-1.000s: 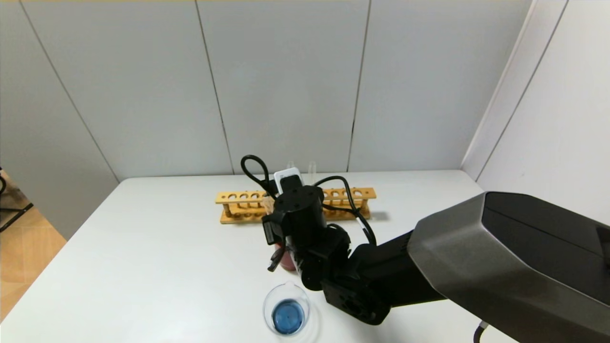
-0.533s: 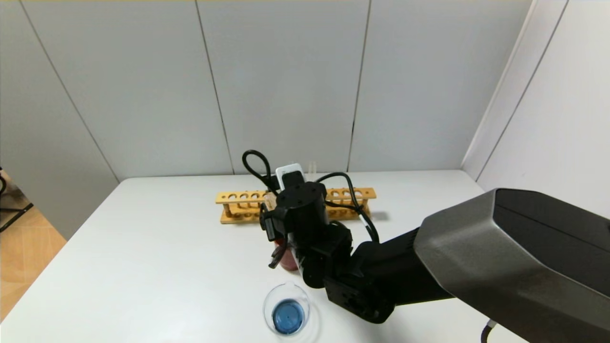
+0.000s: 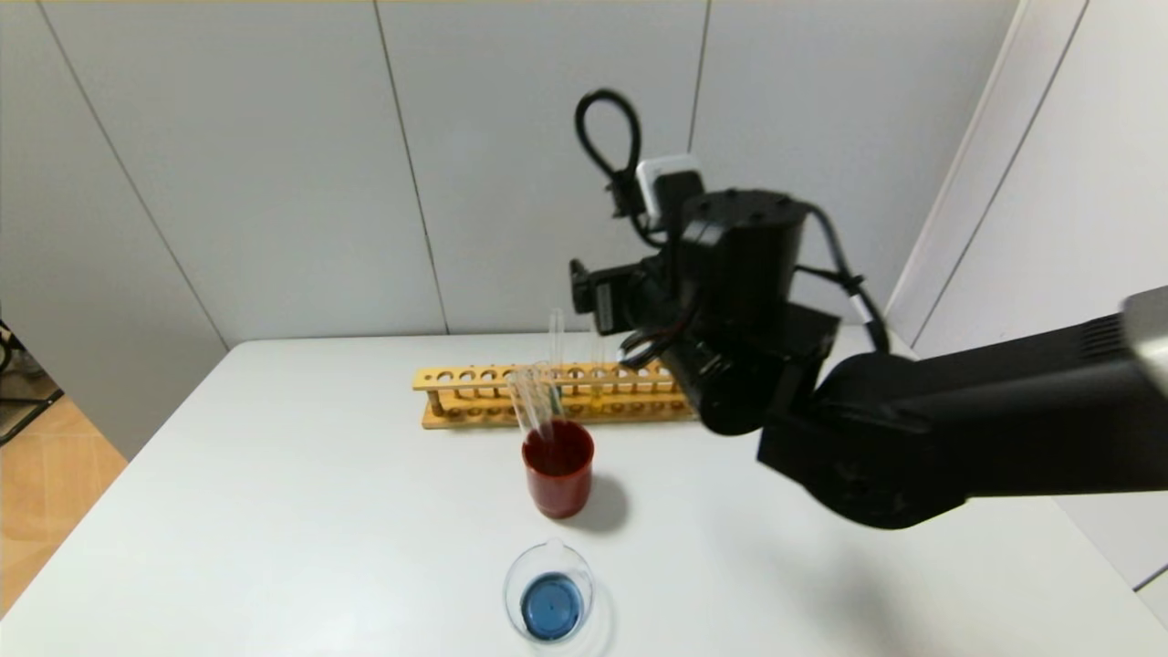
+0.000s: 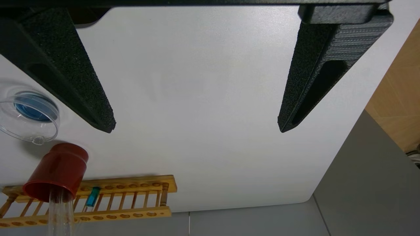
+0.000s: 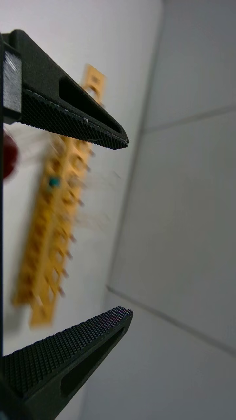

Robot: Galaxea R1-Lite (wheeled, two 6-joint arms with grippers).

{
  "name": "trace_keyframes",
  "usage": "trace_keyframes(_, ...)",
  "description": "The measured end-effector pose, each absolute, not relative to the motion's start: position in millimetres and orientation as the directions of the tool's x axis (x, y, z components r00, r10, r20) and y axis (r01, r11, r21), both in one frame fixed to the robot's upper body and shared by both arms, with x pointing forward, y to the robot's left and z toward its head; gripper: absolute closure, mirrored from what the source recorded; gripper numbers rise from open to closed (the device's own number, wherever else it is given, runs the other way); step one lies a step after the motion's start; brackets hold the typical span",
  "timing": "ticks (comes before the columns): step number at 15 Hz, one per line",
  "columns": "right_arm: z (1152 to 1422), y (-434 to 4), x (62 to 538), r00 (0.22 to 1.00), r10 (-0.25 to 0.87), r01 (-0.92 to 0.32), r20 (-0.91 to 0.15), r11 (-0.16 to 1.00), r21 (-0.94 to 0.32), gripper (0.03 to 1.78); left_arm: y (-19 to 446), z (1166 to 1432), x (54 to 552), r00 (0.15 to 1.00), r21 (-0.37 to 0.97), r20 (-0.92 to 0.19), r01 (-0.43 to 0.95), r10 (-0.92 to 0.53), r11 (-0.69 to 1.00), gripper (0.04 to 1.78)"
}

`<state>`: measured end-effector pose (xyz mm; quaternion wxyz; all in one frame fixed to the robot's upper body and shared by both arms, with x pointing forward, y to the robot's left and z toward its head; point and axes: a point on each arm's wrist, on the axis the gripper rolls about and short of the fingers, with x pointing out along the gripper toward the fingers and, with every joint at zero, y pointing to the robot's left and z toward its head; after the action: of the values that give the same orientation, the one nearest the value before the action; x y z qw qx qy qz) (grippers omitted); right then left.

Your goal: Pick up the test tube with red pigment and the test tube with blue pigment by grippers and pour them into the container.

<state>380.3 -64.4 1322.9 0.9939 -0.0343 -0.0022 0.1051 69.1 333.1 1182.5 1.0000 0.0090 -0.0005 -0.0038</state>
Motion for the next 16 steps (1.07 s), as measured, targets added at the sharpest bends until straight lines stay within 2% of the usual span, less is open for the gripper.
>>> trace_keyframes(4,1404,-172,366,0.987,-0.005,0.028,0.16,0.989,-0.144,0.06,333,1182,69,1.0,0.017,0.0,0.008,-0.008,1.0,0.07)
trace_keyframes(8,1452,-267,300,0.95,-0.205,0.25,0.236,0.951,-0.184,0.06,333,1182,69,1.0,0.017,0.001,0.008,-0.008,1.0,0.07)
trace_keyframes(12,1467,-321,187,0.924,-0.287,0.338,0.252,0.923,-0.186,0.06,333,1182,69,1.0,0.017,0.0,0.008,-0.008,1.0,0.07)
trace_keyframes(16,1442,-351,81,0.909,-0.37,0.408,0.19,0.883,-0.233,0.06,333,1182,69,1.0,0.018,0.0,0.008,-0.008,1.0,0.07)
